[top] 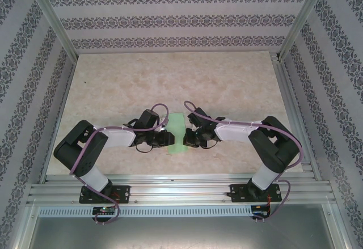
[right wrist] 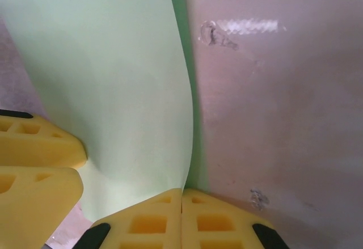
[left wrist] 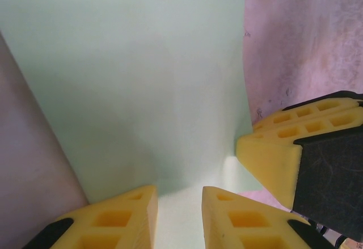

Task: Fold a paper plane with a square sheet of paper (fold left side to right side)
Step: Hold the square sheet of paper at the center of the table, then first fold the square sheet of paper in half at the center of the table.

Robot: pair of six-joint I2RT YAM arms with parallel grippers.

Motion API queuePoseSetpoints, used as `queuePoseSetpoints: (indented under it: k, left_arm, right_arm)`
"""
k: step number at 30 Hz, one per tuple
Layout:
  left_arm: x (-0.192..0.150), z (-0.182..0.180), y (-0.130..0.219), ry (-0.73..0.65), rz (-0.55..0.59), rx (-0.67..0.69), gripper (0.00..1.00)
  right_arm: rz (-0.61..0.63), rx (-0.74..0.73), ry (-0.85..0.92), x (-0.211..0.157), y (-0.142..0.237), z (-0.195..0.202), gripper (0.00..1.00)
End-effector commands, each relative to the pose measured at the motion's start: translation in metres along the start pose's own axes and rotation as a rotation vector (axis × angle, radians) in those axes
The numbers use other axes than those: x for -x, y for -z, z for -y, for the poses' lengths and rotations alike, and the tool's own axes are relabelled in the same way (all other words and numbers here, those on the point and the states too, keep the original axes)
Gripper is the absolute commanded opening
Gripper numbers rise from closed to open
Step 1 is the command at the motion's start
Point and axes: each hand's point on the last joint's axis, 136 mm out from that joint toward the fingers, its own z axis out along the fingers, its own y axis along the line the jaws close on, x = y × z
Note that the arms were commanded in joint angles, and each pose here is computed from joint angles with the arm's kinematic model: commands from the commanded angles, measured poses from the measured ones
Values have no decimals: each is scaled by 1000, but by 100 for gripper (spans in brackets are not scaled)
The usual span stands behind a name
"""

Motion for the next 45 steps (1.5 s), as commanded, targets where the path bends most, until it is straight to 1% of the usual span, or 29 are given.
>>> queuePoseSetpoints:
  k: [1,5,9,14,16,19,24,27,37,45]
  left_arm:
    - [5,-10,-2,-32,30,68,27]
    - [5,-9,0,-33,31,67,27]
    - [10,-1,6,-55,43,63,28]
    - [21,13,30,-97,87,85,31]
    - [26,22,42,-116,113,78,32]
    - [25,32,50,-130,122,51,32]
    - [18,44,41,-106,86,-50,29]
    - [14,43,32,-86,69,-69,28]
    - [11,25,5,-46,31,-42,28]
    - [10,-4,-4,-35,35,76,27]
  right_arm:
    - [3,8,5,1,-6,-5,6]
    - [-16,-35,2,-5,-11,6,6]
    - [-30,-106,6,-9,-12,22,6]
    - [-51,-169,20,-15,-11,35,7]
    - [-54,-174,19,-16,-11,37,7]
    - [-58,-177,20,-17,-12,37,7]
    - [-57,-175,25,-16,-13,35,7]
    - [-58,-180,31,-15,-13,34,7]
    - [-64,-191,33,-17,-13,36,7]
    - [-74,-222,40,-20,-12,42,7]
